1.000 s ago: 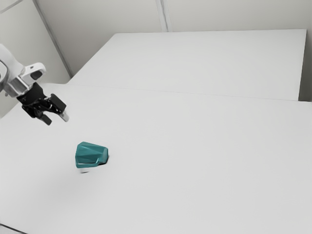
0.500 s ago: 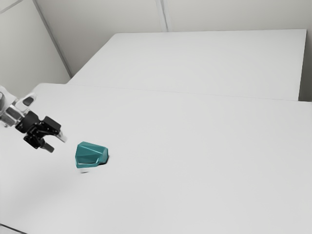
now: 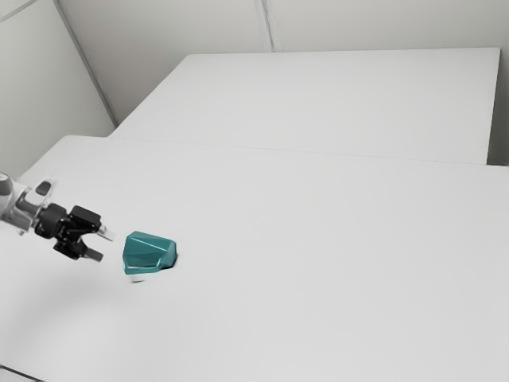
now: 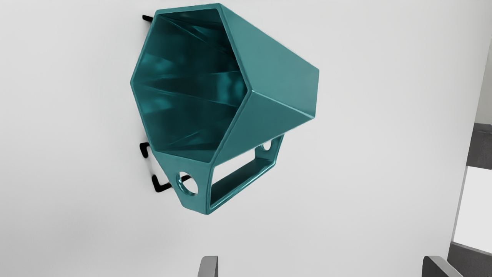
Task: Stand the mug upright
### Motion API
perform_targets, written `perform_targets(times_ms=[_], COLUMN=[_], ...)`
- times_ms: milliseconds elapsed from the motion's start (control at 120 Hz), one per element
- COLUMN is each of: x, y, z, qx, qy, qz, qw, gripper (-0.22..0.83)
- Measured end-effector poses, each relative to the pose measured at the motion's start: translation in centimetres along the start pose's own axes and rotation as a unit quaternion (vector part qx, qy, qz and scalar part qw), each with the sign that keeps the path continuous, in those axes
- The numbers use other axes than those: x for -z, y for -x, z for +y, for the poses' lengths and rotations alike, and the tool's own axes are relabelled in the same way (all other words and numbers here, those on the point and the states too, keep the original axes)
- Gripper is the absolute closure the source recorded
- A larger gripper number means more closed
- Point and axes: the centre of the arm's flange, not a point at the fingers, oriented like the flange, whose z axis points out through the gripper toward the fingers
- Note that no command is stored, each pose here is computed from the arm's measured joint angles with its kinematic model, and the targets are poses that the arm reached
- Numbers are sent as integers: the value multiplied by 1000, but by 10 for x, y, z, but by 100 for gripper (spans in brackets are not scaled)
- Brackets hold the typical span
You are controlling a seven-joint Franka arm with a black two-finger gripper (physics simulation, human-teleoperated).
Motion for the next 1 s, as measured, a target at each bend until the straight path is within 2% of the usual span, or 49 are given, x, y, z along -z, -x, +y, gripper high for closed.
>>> perform_targets(times_ms=[192,508,800,1000], x=[0,-27,-40,-45], y=[-15,-44,-50,-51], z=[-15,-25,-33,-39], qx=[-27,-71,-100,-114], qy=[6,21,46,59], qz=[16,10,23,30], qw=[1000,997,994,991], gripper=[3,4,5,11])
